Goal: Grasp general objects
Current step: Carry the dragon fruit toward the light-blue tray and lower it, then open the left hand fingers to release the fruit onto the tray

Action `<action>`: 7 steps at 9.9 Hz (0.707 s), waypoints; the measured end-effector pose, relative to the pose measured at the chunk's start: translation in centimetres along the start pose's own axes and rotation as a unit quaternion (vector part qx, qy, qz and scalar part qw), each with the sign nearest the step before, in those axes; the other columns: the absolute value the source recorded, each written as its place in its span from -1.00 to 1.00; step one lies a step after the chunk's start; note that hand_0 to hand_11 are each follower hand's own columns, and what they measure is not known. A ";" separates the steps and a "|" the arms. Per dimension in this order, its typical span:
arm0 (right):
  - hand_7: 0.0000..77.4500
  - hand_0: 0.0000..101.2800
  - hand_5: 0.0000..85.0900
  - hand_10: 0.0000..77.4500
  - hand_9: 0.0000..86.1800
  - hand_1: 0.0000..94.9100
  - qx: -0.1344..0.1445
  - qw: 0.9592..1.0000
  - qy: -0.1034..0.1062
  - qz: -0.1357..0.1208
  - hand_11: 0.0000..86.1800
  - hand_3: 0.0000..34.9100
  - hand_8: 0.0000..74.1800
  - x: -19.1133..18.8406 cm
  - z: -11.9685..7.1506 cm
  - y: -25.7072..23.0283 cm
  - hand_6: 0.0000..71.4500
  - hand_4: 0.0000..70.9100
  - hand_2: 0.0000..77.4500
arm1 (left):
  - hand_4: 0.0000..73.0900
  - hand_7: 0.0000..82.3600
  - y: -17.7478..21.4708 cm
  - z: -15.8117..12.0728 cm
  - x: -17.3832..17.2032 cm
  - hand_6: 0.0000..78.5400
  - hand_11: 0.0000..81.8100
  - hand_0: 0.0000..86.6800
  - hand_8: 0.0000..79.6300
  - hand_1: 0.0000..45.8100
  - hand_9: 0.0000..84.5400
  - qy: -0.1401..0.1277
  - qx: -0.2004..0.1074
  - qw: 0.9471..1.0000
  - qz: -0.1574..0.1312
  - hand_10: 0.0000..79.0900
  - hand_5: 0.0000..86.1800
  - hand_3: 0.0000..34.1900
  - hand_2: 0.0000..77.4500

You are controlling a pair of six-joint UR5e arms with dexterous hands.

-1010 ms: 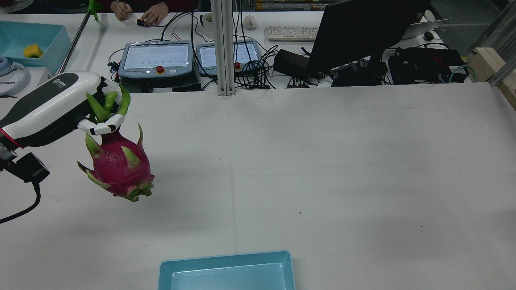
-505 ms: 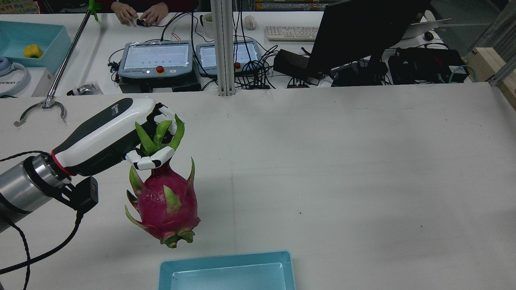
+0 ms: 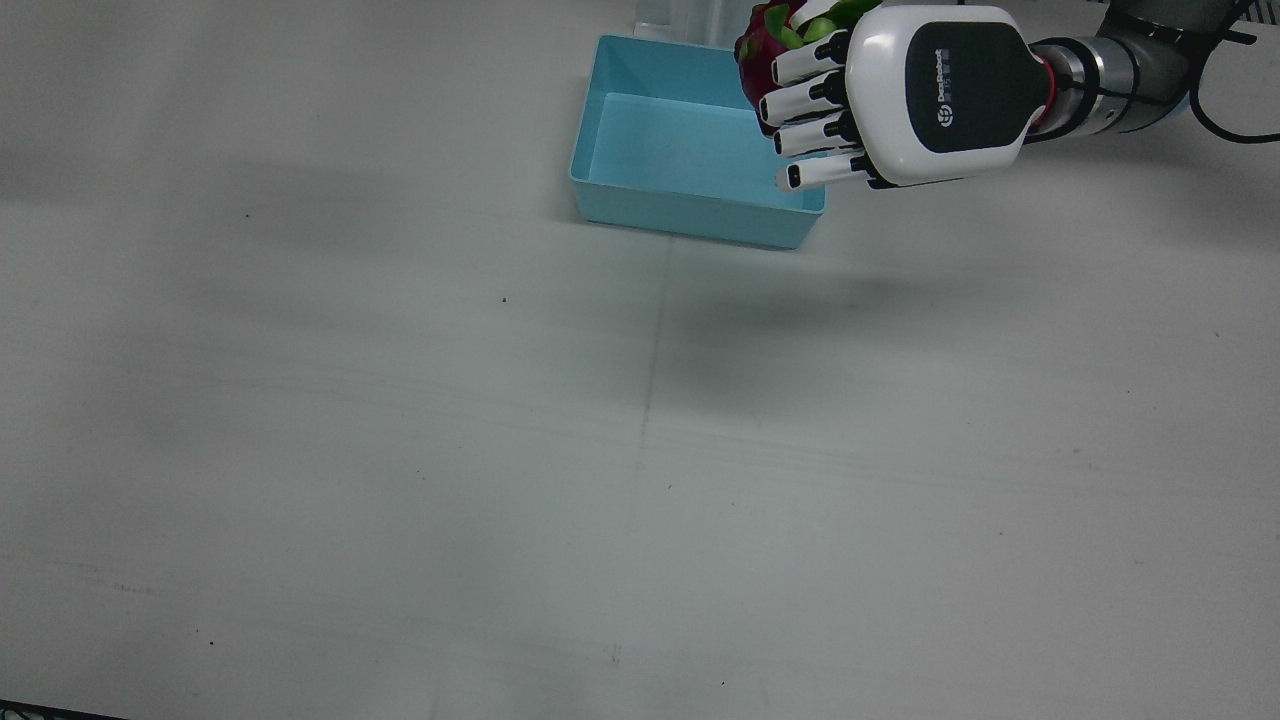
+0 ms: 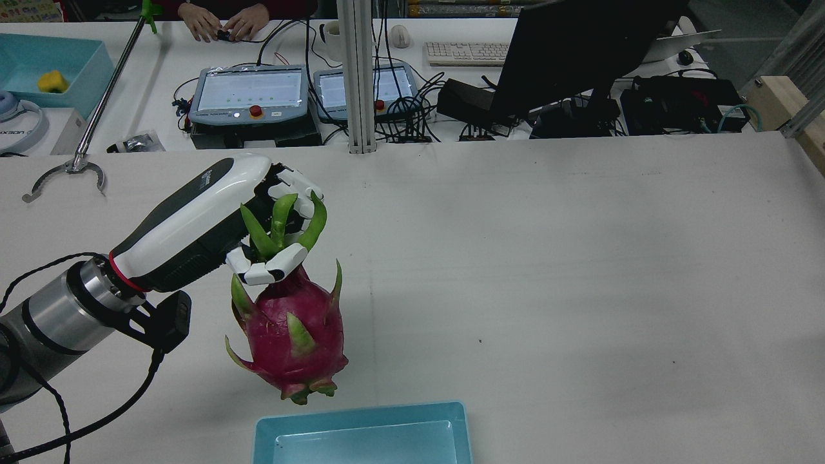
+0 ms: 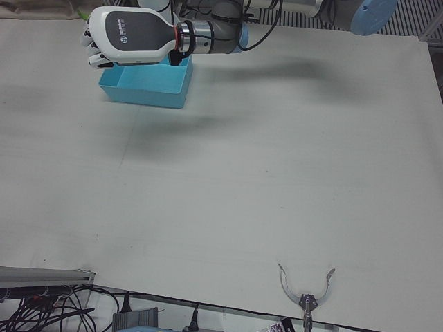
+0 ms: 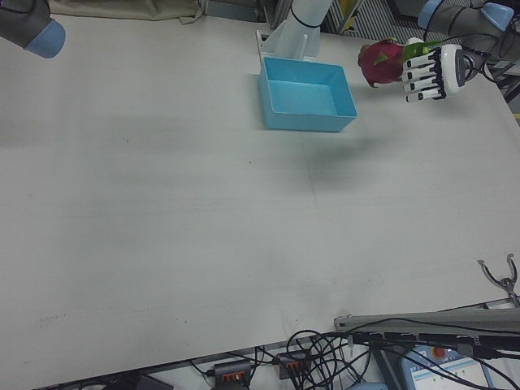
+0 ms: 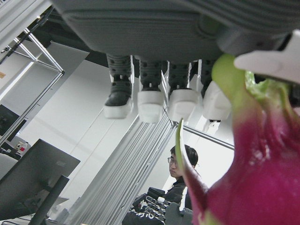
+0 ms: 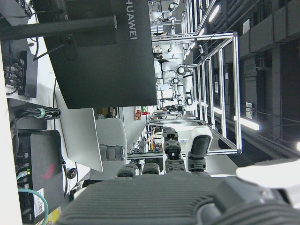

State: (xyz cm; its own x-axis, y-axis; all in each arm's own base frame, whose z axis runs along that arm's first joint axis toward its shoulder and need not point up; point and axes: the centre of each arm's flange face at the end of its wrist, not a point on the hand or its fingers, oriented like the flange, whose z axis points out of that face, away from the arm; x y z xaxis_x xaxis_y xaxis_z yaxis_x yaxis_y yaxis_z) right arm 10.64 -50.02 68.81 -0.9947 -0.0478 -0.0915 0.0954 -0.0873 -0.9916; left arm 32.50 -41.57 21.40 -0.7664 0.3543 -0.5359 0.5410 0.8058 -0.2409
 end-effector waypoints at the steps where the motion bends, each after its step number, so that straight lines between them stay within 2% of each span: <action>1: -1.00 -0.99 0.74 -1.00 -0.96 -0.87 0.000 1.000 0.000 0.000 -0.97 -1.00 -1.00 0.0 0.0 0.0 -1.00 -1.00 -0.96 | 0.93 0.71 1.2 1.3 0.4 0.78 0.72 -0.67 0.77 -1.00 0.66 0.018 -0.005 1.000 -0.009 0.13 0.61 -1.00 0.54; 3: -1.00 -0.99 0.74 -1.00 -0.96 -0.87 0.000 1.000 0.000 0.000 -0.97 -1.00 -1.00 0.0 0.0 0.0 -1.00 -1.00 -0.96 | 0.93 0.71 4.6 3.2 0.6 0.79 0.72 -0.67 0.77 -1.00 0.66 0.043 -0.014 0.998 -0.033 0.13 0.61 -1.00 0.54; 7: -1.00 -0.99 0.74 -1.00 -0.96 -0.87 0.000 1.000 0.000 0.000 -0.97 -1.00 -1.00 0.0 0.0 0.0 -1.00 -1.00 -0.96 | 0.93 0.71 8.3 4.6 0.9 0.79 0.72 -0.61 0.77 -1.00 0.66 0.064 -0.027 0.996 -0.054 0.13 0.61 -1.00 0.54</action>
State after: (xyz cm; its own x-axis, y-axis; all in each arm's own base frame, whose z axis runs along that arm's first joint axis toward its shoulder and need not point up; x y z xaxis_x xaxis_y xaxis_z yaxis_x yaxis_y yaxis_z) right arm 10.62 -50.00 68.84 -0.9947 -0.0474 -0.0915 0.0954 -0.0880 -0.9915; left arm 37.92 -36.76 15.23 -0.8589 0.3193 -0.4005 0.4364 0.8655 -0.2460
